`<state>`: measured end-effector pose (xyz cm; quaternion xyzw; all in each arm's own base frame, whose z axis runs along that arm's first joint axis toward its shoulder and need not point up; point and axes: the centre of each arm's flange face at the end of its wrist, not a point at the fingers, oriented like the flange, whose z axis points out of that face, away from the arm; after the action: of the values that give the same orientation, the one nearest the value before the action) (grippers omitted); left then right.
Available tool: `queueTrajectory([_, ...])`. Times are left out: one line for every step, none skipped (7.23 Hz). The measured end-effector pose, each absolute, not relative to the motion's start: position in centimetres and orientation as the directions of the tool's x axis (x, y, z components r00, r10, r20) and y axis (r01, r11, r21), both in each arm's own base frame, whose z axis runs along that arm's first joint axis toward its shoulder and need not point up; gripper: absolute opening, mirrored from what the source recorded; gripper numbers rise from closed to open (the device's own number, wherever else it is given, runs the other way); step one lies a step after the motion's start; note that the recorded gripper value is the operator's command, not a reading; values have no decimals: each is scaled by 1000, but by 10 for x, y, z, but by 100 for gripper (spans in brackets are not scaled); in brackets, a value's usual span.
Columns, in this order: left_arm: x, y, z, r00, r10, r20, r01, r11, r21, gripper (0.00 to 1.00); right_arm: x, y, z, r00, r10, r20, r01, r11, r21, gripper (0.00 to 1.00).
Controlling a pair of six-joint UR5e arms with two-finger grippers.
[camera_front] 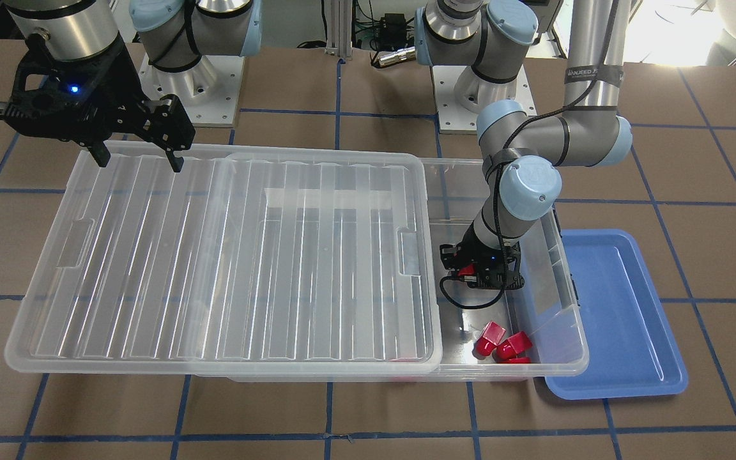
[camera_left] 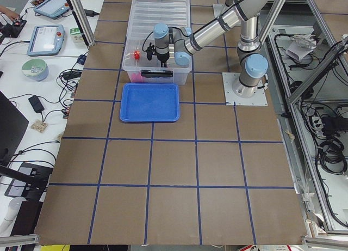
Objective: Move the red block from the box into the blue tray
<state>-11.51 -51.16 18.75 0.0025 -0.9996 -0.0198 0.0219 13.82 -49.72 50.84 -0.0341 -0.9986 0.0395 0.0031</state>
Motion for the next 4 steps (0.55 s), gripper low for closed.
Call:
queueTrajectory([-114,-514,198,-999,-8,42,-7,1000,23,1,138,-497,509,-998,69,3,69,994,-80,100])
queueTrajectory([-113,-518,216,-999,-11,43,-11,1000,4,2,138,-498,509,-998,69,1,69,994,-82,100])
queueTrajectory([-112,-525,244,-999,-13,44,-13,1000,0,2,138,-498,509,-998,70,0,69,994,-81,100])
queueTrajectory([-111,-538,286,-999,-15,45,-14,1000,7,2,137,-498,509,-998,70,-1,70,994,-80,100])
